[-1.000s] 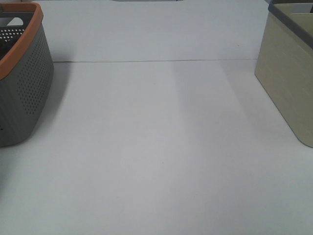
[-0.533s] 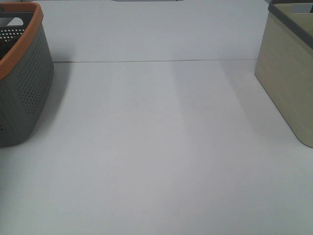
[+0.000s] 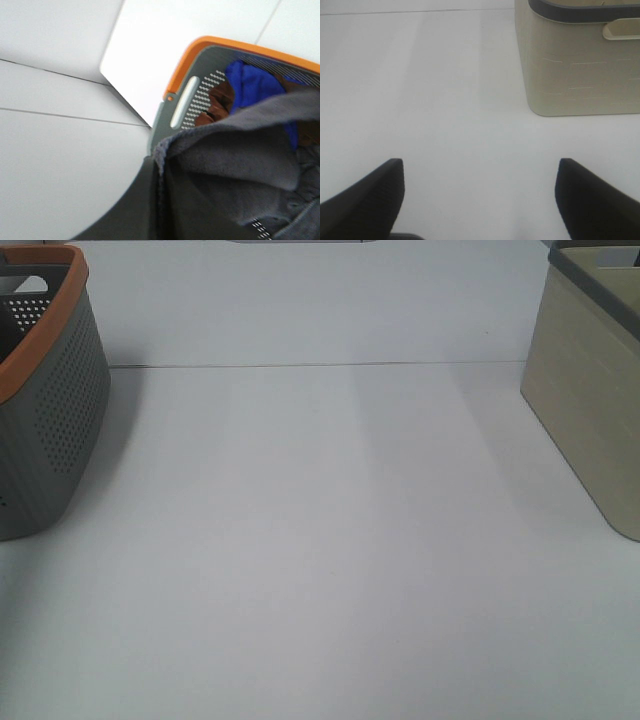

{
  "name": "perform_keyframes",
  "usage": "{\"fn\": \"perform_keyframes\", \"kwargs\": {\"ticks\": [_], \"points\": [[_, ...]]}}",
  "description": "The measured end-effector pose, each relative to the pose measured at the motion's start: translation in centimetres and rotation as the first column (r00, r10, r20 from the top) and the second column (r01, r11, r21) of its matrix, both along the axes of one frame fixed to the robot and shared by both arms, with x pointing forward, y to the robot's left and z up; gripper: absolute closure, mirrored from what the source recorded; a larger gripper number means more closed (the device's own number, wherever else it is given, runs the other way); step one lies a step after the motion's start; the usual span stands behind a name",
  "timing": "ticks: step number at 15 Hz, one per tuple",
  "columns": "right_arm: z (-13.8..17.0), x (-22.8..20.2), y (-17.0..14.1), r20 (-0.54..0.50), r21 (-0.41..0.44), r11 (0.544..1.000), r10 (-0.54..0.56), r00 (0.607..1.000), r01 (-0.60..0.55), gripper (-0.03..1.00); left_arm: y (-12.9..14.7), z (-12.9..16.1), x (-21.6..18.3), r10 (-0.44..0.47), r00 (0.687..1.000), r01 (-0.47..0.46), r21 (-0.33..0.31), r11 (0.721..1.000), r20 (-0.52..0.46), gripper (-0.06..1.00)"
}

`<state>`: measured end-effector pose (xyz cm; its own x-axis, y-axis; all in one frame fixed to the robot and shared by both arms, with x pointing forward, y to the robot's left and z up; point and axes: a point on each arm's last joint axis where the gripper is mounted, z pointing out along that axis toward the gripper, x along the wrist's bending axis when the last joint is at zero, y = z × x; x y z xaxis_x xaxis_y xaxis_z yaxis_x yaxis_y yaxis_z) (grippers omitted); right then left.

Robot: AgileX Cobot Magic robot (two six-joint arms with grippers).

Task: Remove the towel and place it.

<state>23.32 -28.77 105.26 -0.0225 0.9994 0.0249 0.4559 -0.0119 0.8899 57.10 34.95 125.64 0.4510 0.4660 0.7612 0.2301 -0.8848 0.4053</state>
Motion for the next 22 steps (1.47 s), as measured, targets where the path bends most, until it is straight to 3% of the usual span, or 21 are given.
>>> {"fn": "perform_keyframes", "kwargs": {"ticks": [3,9,15,18,20,22], "points": [[0.0,0.0,0.0,0.000,0.000,1.000,0.000,1.000,0.000,0.16,-3.3,2.7,-2.2,-0.102,0.988,0.099,0.033,0.995,0.113,0.94],[0.0,0.0,0.0,0.000,0.000,1.000,0.000,1.000,0.000,0.16,-8.6,5.6,-4.8,-0.275,0.938,0.270,0.056,0.961,0.212,0.94],[0.0,0.0,0.0,0.001,0.001,1.000,0.000,1.000,0.000,0.16,-12.1,9.7,-5.9,-0.367,0.836,0.365,0.087,0.927,0.407,0.94],[0.8,0.9,0.0,0.007,0.014,1.000,0.009,1.000,-0.009,0.16,-15.7,10.4,-4.5,-0.436,0.767,0.441,0.107,0.891,0.471,0.94],[1.7,2.4,0.4,0.029,0.052,0.997,0.051,0.998,-0.052,0.16,-17.7,9.4,-3.2,-0.469,0.765,0.476,0.103,0.873,0.441,0.94],[2.4,4.1,0.7,0.063,0.095,0.991,0.088,0.994,-0.093,0.16,-19.8,6.7,-0.8,-0.495,0.802,0.482,0.127,0.867,0.335,0.94]]}}
